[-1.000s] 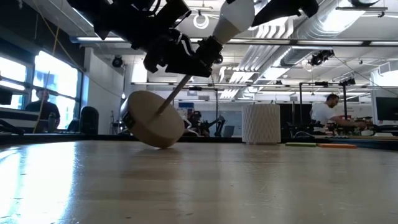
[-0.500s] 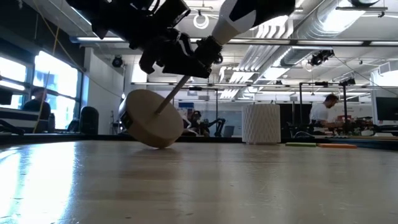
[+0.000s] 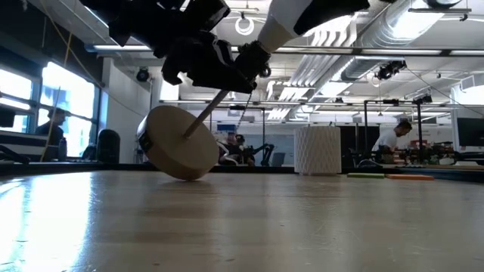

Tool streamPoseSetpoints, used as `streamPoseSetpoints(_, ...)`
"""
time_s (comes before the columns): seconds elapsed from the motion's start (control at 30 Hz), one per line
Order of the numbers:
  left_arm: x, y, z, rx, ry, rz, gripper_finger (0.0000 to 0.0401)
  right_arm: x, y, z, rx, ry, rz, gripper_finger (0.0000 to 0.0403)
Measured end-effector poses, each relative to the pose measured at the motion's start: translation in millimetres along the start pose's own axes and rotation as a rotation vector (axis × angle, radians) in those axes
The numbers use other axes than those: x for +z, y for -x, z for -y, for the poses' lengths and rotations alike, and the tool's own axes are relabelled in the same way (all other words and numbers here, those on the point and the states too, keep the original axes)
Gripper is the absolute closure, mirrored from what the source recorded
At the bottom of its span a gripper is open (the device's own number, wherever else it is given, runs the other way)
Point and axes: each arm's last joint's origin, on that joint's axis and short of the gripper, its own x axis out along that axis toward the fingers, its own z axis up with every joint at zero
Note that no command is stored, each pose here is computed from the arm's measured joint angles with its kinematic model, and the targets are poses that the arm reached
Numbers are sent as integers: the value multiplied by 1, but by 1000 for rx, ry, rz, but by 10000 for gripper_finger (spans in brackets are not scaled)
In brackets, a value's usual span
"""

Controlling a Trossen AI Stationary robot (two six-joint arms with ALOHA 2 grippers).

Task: Screw lightbulb
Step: Remove the white lightbulb from the desk lamp

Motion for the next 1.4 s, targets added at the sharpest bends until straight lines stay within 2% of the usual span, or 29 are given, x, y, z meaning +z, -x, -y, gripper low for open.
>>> streamPoseSetpoints(0.07,0,0,0,1,0,-1,265,1,0,0,-3,-104,8,150)
streamPoseSetpoints(0.3,0,0,-1,11,10,-8,266,6,1,0,26,-327,55,94)
streamPoseSetpoints(0.47,-1,0,-1,12,10,-17,266,12,13,0,43,-512,120,83)
streamPoseSetpoints(0.57,-1,0,-1,12,10,-16,266,9,25,3,37,-693,118,83)
streamPoseSetpoints(0.7,-1,0,-1,13,12,-14,266,-1,32,3,-26,-1031,63,82)
streamPoseSetpoints(0.8,-1,0,-1,12,13,-13,266,-7,24,-1,41,-1196,10,82)
streamPoseSetpoints(1.0,-1,0,0,8,4,-14,266,-5,6,0,65,-1269,71,82)
streamPoseSetpoints(1.1,-1,0,-1,10,6,-13,266,-7,1,5,58,-1260,62,86)
streamPoseSetpoints(1.27,-1,0,-1,10,0,-13,266,-10,-4,9,93,-1203,38,120)
streamPoseSetpoints(1.4,-2,0,0,-5,-2,-14,266,-11,-6,11,104,-1086,33,157)
